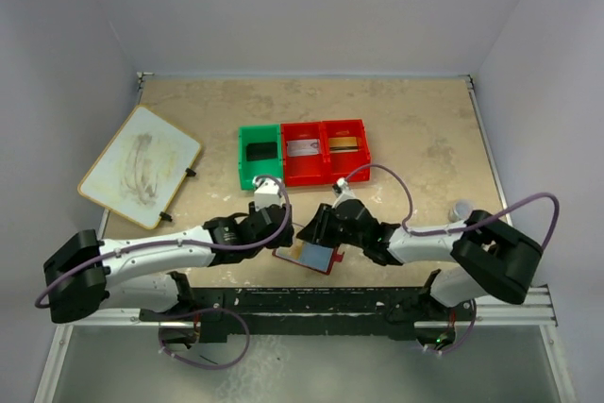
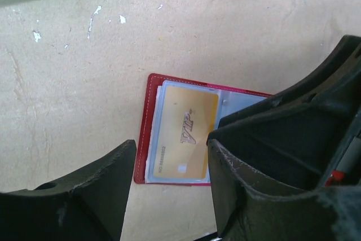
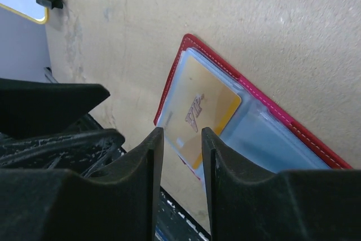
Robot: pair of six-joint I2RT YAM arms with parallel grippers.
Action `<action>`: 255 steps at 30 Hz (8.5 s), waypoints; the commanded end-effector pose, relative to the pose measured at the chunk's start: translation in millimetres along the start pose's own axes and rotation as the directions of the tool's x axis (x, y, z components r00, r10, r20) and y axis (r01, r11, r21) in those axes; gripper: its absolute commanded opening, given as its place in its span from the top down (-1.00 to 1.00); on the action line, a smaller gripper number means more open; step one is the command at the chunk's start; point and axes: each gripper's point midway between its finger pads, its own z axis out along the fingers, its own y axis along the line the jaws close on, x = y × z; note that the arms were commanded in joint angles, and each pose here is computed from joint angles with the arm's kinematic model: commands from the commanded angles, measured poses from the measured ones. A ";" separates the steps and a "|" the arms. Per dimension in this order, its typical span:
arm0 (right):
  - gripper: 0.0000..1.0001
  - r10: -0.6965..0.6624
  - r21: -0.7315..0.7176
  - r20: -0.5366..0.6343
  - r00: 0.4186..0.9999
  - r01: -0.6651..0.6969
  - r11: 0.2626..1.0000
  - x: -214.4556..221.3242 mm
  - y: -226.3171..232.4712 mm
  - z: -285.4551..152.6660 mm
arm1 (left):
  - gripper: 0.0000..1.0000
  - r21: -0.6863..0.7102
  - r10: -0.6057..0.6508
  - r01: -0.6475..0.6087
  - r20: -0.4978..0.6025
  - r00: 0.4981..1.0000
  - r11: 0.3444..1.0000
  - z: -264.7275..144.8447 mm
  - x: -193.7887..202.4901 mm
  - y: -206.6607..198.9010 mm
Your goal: Take the credit cards out of the card holder
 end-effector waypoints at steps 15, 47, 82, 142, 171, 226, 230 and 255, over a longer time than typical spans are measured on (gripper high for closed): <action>0.32 0.119 0.053 -0.023 0.993 -0.117 0.992 20.8 -20.5 5.4 | 0.39 -0.041 0.010 -0.015 -0.131 0.991 0.999 40.1 57.2 16.5; 1.00 0.295 -0.107 0.012 0.955 -0.292 0.950 24.6 -21.0 -7.8 | 0.93 -0.086 -0.011 -0.008 -0.213 0.977 0.996 39.5 88.8 36.4; 0.96 0.251 0.080 0.054 0.967 -0.254 0.964 24.8 -59.3 -23.0 | 0.47 0.201 -0.075 0.077 -0.017 0.997 0.977 1.0 6.3 -56.1; 0.98 0.262 0.051 0.154 0.953 -0.272 0.961 7.4 -66.1 -43.6 | 0.51 -0.102 0.024 -0.022 0.015 1.000 0.995 18.8 46.5 -3.8; 0.90 0.249 0.070 0.149 0.957 -0.262 0.963 9.3 -69.9 -43.9 | 0.59 0.013 0.054 -0.052 -0.160 0.986 0.999 44.5 63.1 -28.7; 0.71 0.179 0.061 0.137 0.974 -0.189 0.980 4.3 -64.0 -45.1 | 0.93 -0.042 0.057 -0.065 -0.171 0.984 0.997 68.4 92.9 -29.7; 0.69 0.175 0.073 0.114 0.978 -0.184 0.980 3.5 -58.5 -35.7 | 0.95 -0.051 0.053 -0.062 -0.158 0.986 0.997 64.6 89.5 -25.3; 0.94 0.147 0.122 0.213 0.966 -0.175 0.977 -13.6 -67.6 -63.2 | 1.00 -0.070 0.034 -0.042 -0.115 0.993 0.997 57.0 74.2 -23.9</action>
